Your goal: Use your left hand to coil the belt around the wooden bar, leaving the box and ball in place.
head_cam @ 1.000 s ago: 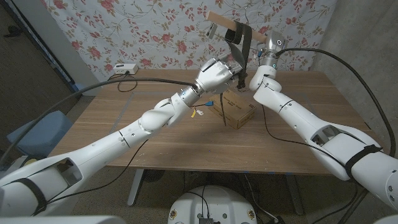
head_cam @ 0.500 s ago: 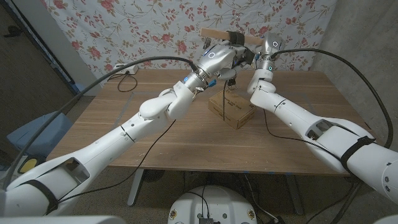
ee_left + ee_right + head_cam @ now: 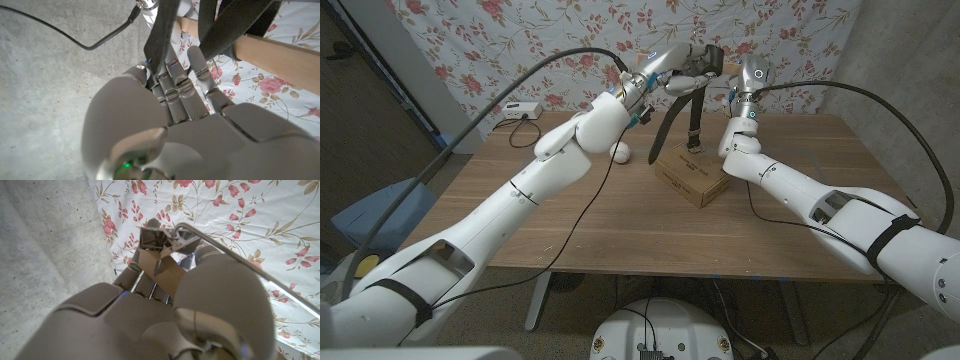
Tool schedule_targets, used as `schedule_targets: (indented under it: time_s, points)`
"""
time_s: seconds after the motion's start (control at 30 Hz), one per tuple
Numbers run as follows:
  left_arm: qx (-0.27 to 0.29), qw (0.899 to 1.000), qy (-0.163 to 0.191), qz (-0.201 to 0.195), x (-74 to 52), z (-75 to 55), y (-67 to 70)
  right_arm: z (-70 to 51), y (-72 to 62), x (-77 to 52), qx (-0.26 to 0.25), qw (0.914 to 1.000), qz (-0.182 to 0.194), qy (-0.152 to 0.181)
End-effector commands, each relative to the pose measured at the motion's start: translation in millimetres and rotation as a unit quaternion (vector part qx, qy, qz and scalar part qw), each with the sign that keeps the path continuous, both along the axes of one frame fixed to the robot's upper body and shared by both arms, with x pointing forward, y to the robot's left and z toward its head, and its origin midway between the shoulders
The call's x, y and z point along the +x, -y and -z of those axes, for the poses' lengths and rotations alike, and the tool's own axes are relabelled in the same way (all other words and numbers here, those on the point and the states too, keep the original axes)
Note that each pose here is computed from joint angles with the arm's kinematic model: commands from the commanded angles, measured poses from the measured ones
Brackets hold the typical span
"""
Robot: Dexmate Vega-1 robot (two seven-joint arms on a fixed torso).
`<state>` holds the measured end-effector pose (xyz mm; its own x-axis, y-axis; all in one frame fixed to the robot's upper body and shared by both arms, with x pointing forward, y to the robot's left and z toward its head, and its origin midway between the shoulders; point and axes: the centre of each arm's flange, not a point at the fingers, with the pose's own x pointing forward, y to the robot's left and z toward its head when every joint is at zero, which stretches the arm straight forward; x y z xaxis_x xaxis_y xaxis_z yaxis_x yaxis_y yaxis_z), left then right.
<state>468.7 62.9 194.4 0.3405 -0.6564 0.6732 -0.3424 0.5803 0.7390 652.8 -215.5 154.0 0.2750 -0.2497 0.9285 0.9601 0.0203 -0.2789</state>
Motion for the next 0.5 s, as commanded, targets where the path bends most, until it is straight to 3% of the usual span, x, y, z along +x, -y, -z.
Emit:
schedule_targets:
  time_s: [0.03,0.3,0.5]
  points:
    - [-0.072,0.969,-0.192,0.140,-2.2,-44.2,-11.6,8.5,2.5,-1.0,-0.037,0.9990,0.002,0.023]
    - [-0.108,0.951,-0.239,0.163,1.8,-69.4,-17.7,15.5,6.4,-2.0,-0.074,0.9956,-0.004,0.058]
    - [-0.125,0.943,-0.259,0.164,2.5,-88.8,-18.0,20.5,6.6,-1.9,-0.113,0.9909,-0.006,0.073]
